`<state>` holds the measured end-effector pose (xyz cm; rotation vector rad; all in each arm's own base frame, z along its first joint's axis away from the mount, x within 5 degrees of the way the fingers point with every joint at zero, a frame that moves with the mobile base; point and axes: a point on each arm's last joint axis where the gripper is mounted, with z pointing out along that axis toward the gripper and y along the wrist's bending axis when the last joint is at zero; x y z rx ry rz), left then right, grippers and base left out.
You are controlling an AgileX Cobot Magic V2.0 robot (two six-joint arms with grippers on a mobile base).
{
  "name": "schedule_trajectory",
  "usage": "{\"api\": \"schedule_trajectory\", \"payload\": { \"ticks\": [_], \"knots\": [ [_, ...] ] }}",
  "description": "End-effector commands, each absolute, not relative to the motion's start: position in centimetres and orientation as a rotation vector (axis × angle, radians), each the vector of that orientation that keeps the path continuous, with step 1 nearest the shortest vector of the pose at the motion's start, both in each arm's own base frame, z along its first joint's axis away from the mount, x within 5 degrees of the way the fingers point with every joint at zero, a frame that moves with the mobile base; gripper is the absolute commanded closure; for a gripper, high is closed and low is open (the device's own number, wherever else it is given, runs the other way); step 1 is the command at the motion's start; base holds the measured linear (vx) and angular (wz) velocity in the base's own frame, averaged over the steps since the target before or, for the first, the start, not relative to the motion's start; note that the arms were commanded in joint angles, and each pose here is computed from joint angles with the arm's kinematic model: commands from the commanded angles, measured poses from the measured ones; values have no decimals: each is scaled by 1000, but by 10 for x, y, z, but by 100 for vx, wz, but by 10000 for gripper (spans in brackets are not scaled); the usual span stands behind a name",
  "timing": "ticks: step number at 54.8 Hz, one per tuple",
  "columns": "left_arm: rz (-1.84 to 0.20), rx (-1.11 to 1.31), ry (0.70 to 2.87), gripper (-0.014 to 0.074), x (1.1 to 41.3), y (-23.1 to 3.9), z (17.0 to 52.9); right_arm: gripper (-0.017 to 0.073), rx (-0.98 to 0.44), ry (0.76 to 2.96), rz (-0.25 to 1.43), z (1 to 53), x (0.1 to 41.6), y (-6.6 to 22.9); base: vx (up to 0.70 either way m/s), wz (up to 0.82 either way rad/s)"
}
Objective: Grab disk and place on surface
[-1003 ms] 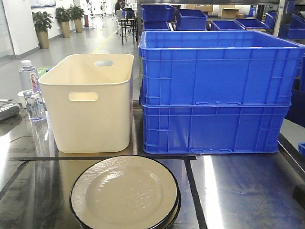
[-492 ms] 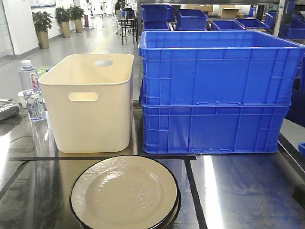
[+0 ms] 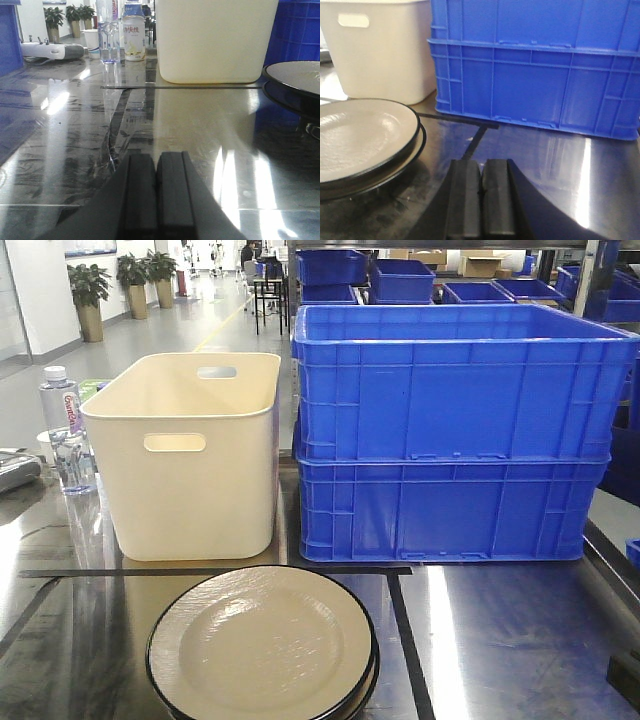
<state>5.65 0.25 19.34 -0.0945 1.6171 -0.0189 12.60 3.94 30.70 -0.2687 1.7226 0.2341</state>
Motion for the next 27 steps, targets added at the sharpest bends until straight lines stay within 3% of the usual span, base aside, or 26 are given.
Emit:
{"api": "schedule_trajectory", "payload": {
  "ticks": [1,9,21,27],
  "knots": [
    [-31,-93,1549,592,56,2,193,568,-253,1631,194,322,127,37,0,0],
    [-31,-93,1549,592,56,2,193,568,-264,1601,124,307,119,30,0,0],
    [-31,-93,1549,592,56,2,193,568,15,1592,-2,247,83,-1,0,0],
    [-31,-93,1549,592,56,2,193,568,89,1571,-45,214,68,-6,0,0]
  ]
}}
